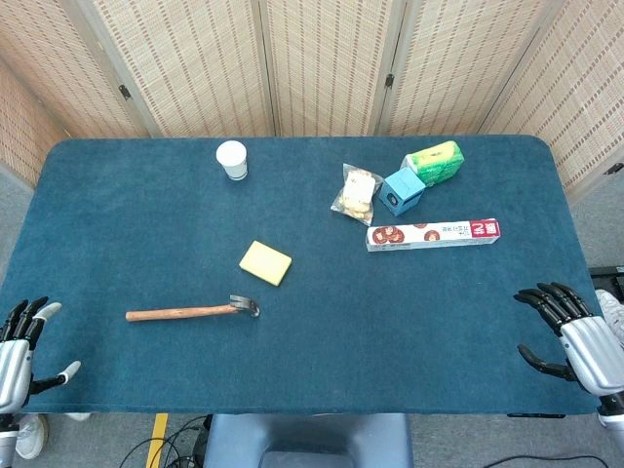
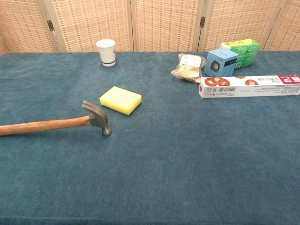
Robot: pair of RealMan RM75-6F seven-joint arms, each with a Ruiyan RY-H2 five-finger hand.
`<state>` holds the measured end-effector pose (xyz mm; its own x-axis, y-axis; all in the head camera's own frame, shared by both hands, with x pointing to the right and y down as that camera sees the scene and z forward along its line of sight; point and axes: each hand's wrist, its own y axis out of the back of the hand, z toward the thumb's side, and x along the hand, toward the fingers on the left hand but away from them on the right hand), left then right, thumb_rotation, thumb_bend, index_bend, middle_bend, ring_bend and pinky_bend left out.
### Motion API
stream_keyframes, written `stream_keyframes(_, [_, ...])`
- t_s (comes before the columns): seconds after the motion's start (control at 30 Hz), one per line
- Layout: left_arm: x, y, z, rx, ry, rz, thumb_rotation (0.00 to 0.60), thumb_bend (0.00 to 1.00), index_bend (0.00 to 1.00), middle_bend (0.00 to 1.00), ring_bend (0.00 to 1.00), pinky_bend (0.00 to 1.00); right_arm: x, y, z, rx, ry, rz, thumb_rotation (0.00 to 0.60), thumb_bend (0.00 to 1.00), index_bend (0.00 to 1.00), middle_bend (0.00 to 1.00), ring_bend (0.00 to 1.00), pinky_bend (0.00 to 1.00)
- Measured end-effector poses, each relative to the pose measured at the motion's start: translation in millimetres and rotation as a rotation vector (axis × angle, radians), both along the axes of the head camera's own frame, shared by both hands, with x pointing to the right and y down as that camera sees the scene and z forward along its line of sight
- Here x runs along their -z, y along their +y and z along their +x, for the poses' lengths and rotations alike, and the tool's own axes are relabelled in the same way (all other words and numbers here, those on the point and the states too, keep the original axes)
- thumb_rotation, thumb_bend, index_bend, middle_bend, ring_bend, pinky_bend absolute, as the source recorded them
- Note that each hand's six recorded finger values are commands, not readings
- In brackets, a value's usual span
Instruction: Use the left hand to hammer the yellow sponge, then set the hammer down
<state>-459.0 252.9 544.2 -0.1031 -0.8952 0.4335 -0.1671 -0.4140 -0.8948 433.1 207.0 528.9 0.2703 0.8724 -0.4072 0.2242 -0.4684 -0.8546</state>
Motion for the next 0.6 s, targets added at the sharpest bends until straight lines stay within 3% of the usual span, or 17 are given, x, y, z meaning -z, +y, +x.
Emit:
stream_keyframes(0.3, [-3.0,-7.4,6.4,-0.016,0.011,0.004,0.6,0.15,0.25,0.13,0.07,0.23,6.1,-0.4,1.7,-0.005,0.001,0.023,0.6,0.19,0.21,0.22,0.12,0.12])
stream_keyframes(0.6, [-15.7,-29.0,24.9,-0.077,0.075,-0.007,0.6,0.15,0.25,0.16,0.09,0.23,16.1,-2.7,6.0,-0.017,0.001,0.051,0.6,0.19,0.21,0.22,0.12,0.12])
